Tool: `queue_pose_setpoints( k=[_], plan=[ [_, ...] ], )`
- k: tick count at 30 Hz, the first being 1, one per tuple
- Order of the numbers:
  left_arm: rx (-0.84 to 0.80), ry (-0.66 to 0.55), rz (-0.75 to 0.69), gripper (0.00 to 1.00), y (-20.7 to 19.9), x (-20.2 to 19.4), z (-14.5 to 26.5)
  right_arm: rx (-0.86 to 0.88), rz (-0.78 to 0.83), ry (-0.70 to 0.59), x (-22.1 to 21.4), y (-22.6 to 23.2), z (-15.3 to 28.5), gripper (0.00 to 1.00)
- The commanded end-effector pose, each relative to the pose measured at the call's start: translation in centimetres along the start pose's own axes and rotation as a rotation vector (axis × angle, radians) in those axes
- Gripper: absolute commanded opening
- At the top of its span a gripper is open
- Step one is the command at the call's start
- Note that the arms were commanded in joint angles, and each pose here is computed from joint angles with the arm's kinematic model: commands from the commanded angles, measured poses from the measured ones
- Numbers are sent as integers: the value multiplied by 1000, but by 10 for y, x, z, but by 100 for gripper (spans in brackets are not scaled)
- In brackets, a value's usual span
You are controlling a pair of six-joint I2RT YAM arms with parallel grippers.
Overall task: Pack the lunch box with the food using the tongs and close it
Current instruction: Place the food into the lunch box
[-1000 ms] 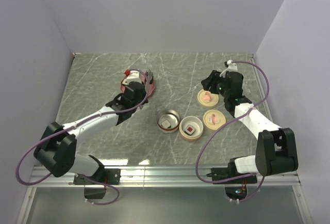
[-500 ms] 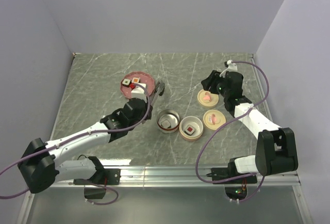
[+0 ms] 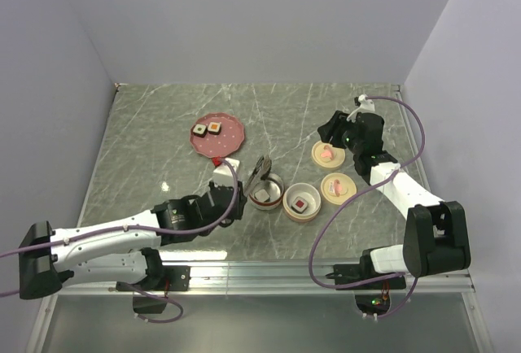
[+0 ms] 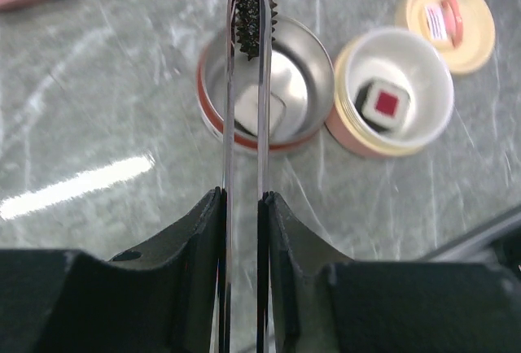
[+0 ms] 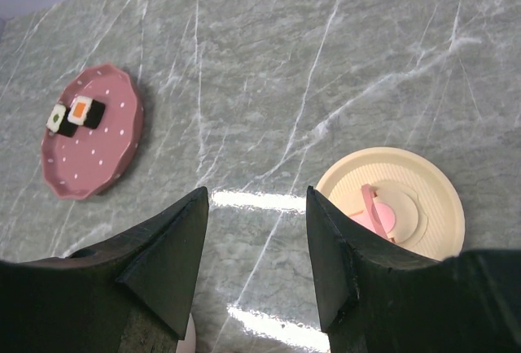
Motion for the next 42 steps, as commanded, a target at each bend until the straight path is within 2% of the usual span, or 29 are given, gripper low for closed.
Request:
queue_pose_setpoints(
  k=[1,9,20,30,42],
  plan=[
    [-6,-16,50,15,-6,-3,15,-5,7,-59,18,-1,2,59],
    [-1,-6,52,14,-9,-17,34,-3,7,-60,19,0,3,59],
    [57,22,32,15,0,-28,34,0,8,-54,17,0,2,59],
    [33,-9,9,32,-12,-19,35,2,10,-48,16,0,1,59],
    [40,-7,1,42,-13,-20,33,5,10,-43,15,1,1,59]
  ],
)
Point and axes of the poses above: each gripper's point midway between its finger pads, its own z axis back along the fingers, its own y axis along the line the jaws close on, x = y × z, the point moved 1 cm from there along z, back along the fingers, and after that the axes turned 13 degrees about z, right-handed, at the moved point
